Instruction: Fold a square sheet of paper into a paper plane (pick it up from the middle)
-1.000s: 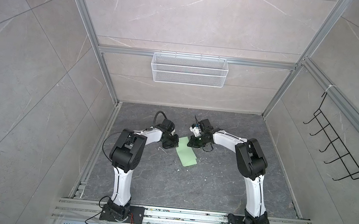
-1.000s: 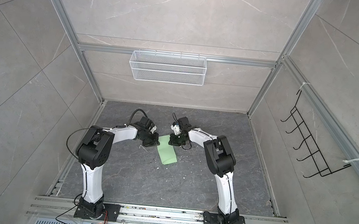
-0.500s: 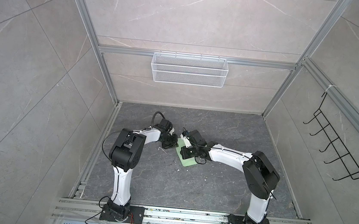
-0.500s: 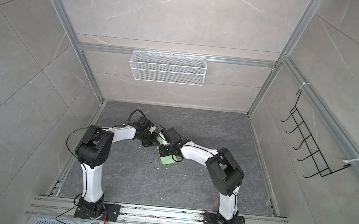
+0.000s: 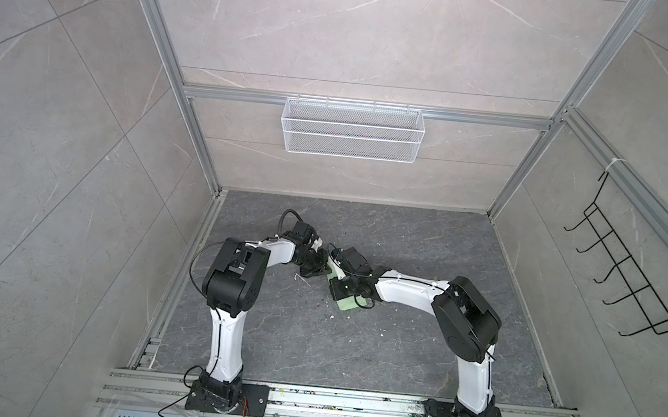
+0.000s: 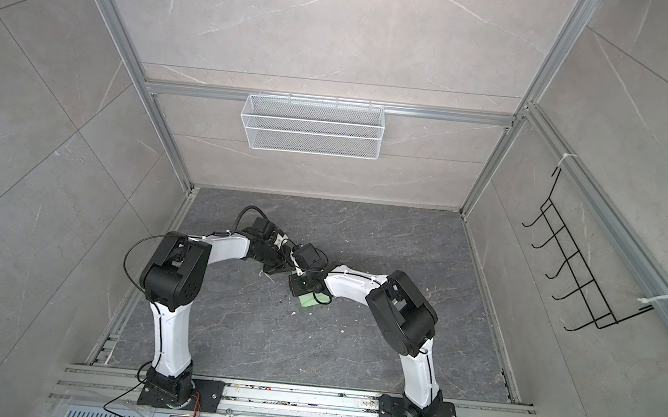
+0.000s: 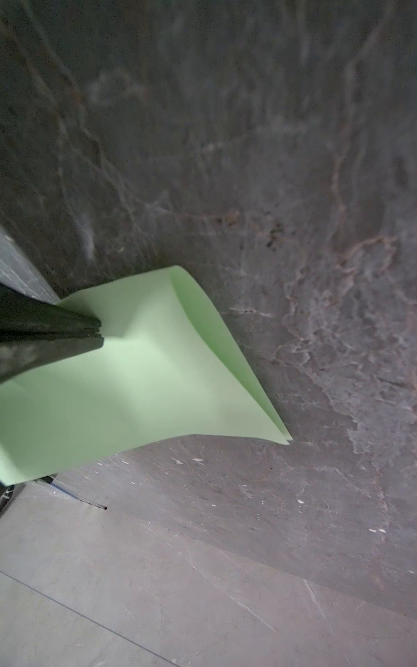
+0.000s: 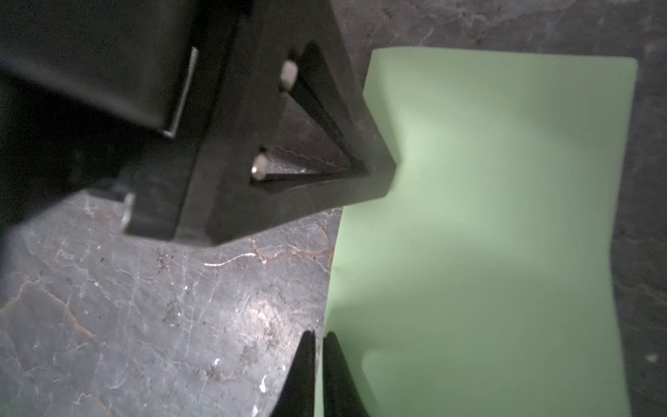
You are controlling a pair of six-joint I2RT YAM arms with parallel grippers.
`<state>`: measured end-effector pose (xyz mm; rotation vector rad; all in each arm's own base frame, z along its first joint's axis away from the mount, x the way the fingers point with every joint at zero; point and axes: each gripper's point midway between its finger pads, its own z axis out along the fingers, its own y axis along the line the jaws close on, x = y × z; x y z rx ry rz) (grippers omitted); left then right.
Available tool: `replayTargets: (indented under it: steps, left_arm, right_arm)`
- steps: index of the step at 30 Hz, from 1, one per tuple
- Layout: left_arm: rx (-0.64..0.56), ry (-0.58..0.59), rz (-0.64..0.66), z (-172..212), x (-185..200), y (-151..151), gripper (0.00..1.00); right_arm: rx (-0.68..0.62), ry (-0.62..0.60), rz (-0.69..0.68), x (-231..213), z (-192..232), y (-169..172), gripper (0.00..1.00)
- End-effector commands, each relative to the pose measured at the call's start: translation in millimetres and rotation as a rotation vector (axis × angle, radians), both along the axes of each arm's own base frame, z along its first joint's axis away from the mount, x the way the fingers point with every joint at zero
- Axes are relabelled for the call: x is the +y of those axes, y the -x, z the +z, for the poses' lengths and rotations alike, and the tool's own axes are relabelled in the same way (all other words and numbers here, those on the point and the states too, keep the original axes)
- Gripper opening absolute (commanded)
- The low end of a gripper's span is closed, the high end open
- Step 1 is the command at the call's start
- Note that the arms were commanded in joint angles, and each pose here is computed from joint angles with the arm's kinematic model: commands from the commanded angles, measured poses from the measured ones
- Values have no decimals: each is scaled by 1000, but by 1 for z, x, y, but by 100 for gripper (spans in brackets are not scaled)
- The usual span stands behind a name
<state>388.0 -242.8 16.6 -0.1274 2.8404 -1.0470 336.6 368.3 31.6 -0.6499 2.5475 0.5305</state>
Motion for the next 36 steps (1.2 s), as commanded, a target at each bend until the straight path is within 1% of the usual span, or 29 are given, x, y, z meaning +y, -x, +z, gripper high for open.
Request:
replayTargets:
  steps: [1, 9, 17, 20, 26, 33, 36]
  left_arm:
    - [236, -177, 49, -66, 36, 48, 4]
    - [265, -185, 73, -75, 45, 52, 4]
    - [295, -196, 95, -84, 54, 56, 3]
    - [309, -201, 104, -88, 58, 57, 3]
    - [312, -202, 113, -91, 62, 57, 3]
    - [306, -201, 114, -90, 63, 55, 3]
    - [298, -197, 111, -89, 62, 52, 3]
  right_arm:
    - [0, 61, 24, -1, -8, 3, 12]
    - [28, 174, 69, -13, -24, 22, 16]
    - [13, 293, 131, -20, -28, 41, 15]
    - [9, 325, 145, -23, -28, 50, 13]
    - [50, 348, 189, -28, -33, 75, 12]
    - [121, 327, 158, -44, -36, 99, 10]
    - [128, 300, 139, -47, -30, 103, 10]
